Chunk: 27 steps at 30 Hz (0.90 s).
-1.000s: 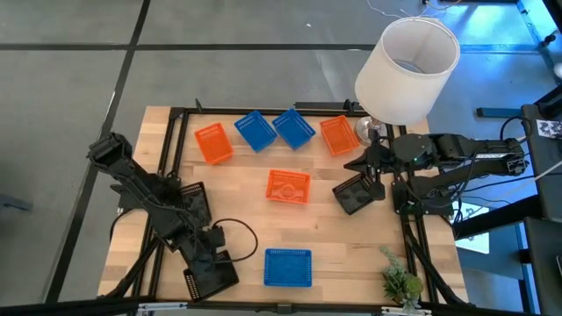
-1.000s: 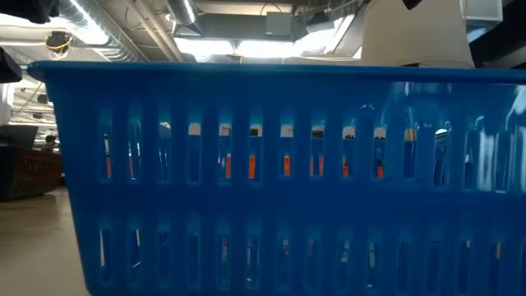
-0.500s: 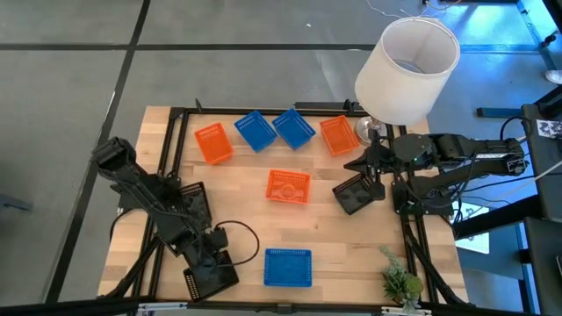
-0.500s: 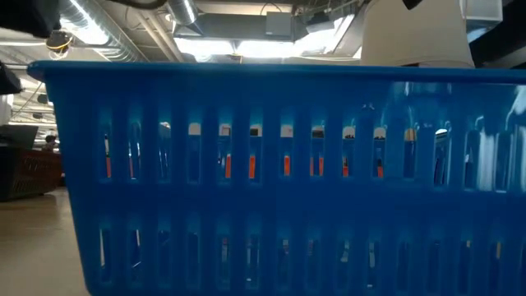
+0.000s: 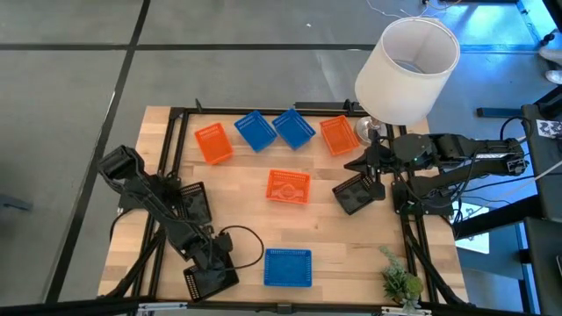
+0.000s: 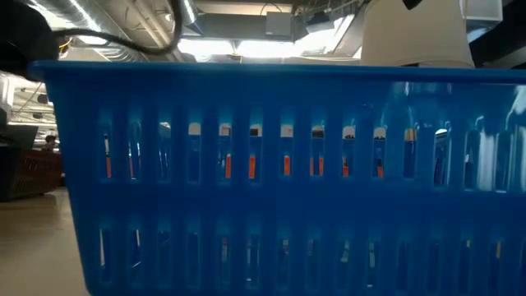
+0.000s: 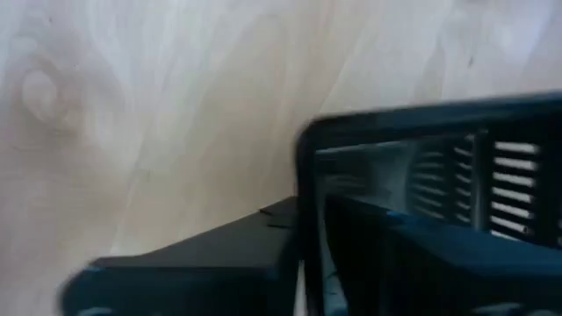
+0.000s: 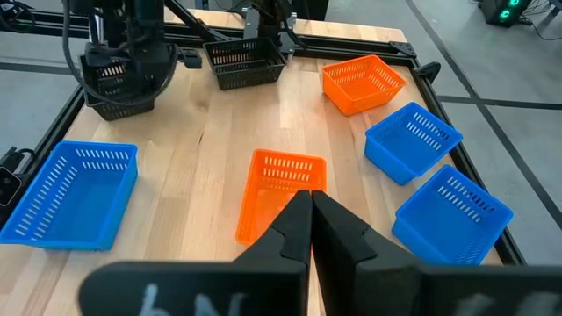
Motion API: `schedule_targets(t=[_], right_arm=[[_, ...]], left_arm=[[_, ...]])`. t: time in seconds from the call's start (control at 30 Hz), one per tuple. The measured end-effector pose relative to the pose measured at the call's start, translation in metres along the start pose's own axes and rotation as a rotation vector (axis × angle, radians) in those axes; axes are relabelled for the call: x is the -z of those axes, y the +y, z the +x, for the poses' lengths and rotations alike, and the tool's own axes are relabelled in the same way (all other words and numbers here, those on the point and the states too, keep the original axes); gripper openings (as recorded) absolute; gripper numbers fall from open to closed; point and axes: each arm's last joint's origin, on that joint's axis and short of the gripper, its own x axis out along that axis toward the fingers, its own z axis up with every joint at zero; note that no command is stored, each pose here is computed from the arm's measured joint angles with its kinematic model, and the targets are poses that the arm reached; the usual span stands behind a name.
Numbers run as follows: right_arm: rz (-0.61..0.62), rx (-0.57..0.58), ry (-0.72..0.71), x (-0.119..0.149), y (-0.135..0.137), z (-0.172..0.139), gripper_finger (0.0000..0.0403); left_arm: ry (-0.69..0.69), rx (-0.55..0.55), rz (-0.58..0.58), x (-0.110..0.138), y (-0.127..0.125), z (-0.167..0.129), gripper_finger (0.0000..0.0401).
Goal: Stack baskets by color
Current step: Stack the bottom left black basket bin on top of the top left black basket
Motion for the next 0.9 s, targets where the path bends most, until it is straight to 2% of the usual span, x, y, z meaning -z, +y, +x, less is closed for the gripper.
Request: schedule_targets(t=[0.07, 0.2, 0.3, 0.43, 0.53, 0.67, 0.8, 0.9], right_arm=[[0.000, 0.000, 0.000, 0.000, 0.000, 0.000, 0.0012], [0.000, 0.000, 0.000, 0.000, 0.000, 0.000, 0.0012], [0.000, 0.000, 0.000, 0.000, 0.000, 0.000, 0.0012], [0.002, 0.000, 0.000, 0.000, 0.000, 0.000, 0.0012], [0.001, 0.000, 0.000, 0.000, 0.000, 0.000, 0.0012], [-0.006, 0.000, 0.000, 0.000, 0.000, 0.000, 0.0012], [-0.043, -0.048, 0.000, 0.000, 0.001, 0.000, 0.0012], [-0.055, -0.111, -0.002, 0.000, 0.003, 0.000, 0.0012]], left_arm=[[0.020, 0.008, -0.028, -0.004, 0.001, 0.000, 0.0008], [0.000, 0.050, -0.093, -0.012, 0.002, -0.015, 0.0001], [-0.098, 0.086, -0.120, -0.018, 0.004, -0.038, 0.0001], [-0.269, 0.068, -0.293, -0.021, 0.018, -0.080, 0.0000], [-0.338, 0.031, -0.486, -0.018, 0.036, -0.105, 0.0000], [-0.311, -0.084, -0.680, -0.008, 0.061, -0.123, 0.0000], [-0.228, -0.220, -0.822, 0.002, 0.081, -0.135, 0.0000], [-0.236, -0.319, -0.890, 0.007, 0.094, -0.143, 0.0000]])
